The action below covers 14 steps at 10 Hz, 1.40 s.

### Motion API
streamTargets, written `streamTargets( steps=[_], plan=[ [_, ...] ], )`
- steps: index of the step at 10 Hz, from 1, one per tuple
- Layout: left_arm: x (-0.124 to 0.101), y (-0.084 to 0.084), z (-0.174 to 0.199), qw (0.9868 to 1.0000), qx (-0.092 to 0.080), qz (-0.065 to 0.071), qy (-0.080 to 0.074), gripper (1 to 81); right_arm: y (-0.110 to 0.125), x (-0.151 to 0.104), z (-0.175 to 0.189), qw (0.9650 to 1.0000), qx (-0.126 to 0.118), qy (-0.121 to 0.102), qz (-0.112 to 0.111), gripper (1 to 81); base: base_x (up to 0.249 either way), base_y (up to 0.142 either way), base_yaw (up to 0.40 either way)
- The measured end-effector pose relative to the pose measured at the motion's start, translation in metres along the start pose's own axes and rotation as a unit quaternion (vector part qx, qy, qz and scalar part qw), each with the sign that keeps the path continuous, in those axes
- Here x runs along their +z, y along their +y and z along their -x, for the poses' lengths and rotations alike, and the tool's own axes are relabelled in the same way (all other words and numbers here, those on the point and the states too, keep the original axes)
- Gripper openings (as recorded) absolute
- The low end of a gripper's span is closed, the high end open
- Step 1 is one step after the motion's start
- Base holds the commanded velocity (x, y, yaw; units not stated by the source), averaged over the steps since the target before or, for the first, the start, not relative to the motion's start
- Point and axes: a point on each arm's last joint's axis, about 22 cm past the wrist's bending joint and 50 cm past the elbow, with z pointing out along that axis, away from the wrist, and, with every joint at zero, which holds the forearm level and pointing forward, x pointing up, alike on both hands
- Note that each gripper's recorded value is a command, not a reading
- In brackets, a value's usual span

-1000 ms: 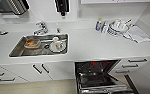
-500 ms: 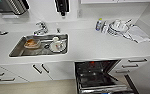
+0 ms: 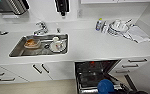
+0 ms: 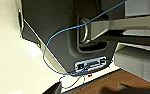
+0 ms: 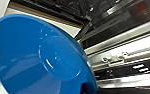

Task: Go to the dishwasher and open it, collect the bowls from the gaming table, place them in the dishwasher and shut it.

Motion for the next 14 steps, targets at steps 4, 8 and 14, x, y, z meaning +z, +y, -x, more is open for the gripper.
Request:
streamTargets(
  steps=[4,8,14],
  plan=[
    [0.006,0.023,0.047,0.9995,-0.017,0.012,-0.024,81.1,0.009,0.014,-0.053,0.9992,0.008,0.021,0.033,1.0,0.0,0.0,0.0],
    [0.004,0.008,0.04,0.9997,-0.013,-0.003,-0.021,81.1,0.006,0.024,-0.095,0.998,0.012,0.04,0.049,1.0,0.0,0.0,0.0],
    [0.005,0.009,0.041,0.9997,-0.013,-0.003,-0.022,81.1,0.013,0.018,-0.114,0.9966,0.022,0.047,0.064,81.1,0.0,0.0,0.0]
  ],
)
